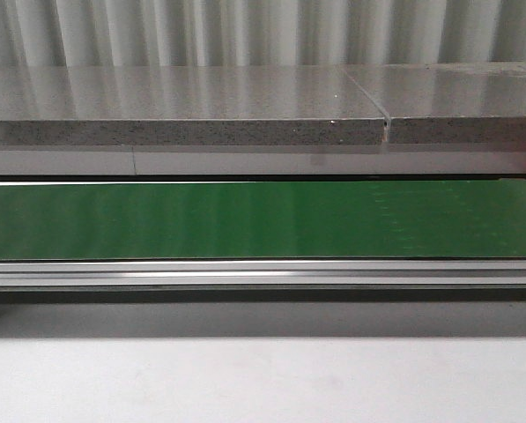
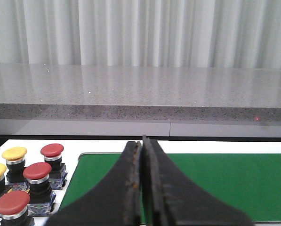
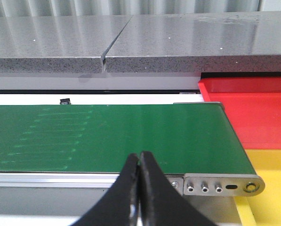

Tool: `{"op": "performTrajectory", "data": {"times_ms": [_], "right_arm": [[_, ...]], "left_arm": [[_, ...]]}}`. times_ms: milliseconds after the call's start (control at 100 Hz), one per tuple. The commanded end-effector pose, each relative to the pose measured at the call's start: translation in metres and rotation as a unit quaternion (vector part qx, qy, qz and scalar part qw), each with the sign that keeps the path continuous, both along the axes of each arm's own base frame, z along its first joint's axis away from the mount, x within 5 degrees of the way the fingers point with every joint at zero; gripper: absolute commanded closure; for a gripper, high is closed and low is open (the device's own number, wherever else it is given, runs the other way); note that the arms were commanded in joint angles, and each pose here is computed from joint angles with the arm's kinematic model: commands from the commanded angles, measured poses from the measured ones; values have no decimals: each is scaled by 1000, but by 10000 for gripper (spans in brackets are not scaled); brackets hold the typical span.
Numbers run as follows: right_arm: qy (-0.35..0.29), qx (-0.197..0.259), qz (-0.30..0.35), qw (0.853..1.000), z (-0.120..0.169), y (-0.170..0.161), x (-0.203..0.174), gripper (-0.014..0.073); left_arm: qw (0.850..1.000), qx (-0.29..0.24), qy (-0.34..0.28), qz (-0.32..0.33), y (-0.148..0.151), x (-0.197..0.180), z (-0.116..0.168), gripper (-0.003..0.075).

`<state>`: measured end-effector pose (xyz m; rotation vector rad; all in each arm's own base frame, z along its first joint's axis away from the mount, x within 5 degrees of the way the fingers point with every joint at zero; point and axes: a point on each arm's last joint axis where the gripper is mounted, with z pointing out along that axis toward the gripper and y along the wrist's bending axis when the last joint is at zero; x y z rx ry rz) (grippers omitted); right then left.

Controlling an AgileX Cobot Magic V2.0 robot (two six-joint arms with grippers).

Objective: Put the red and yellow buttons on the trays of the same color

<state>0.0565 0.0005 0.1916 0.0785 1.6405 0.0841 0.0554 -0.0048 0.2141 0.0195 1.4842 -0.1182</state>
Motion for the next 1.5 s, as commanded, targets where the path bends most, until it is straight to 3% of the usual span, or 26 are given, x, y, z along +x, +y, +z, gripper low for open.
{"op": "performTrajectory", "data": {"times_ms": [0, 260, 470, 680, 820, 960, 1090, 1200, 1490], "right_arm": [[-47, -4, 0, 999, 8, 0, -1, 662], [-47, -4, 0, 999, 8, 0, -1, 662], [-47, -4, 0, 999, 8, 0, -1, 662], [-47, -4, 0, 999, 8, 0, -1, 662], [-47, -4, 0, 999, 8, 0, -1, 662], [-47, -4, 0, 999, 8, 0, -1, 662], [-47, -4, 0, 999, 8, 0, -1, 662], [-47, -4, 0, 999, 8, 0, -1, 662], [-47, -4, 0, 999, 8, 0, -1, 662]], "left_arm": [[1000, -7, -29, -5, -1, -1, -8, 740], [999, -7, -31, -5, -1, -1, -7, 740], [997, -11, -81, -7, -1, -3, 2, 740], [995, -6, -97, -5, 0, -8, 34, 740], [999, -3, -50, -1, 1, -12, 78, 740], [999, 8, 52, 6, 2, -8, 122, 740], [987, 16, 158, 11, 2, 4, 149, 740], [977, 20, 212, 13, 1, 18, 159, 740], [967, 22, 255, 11, -2, 48, 155, 740]]}}
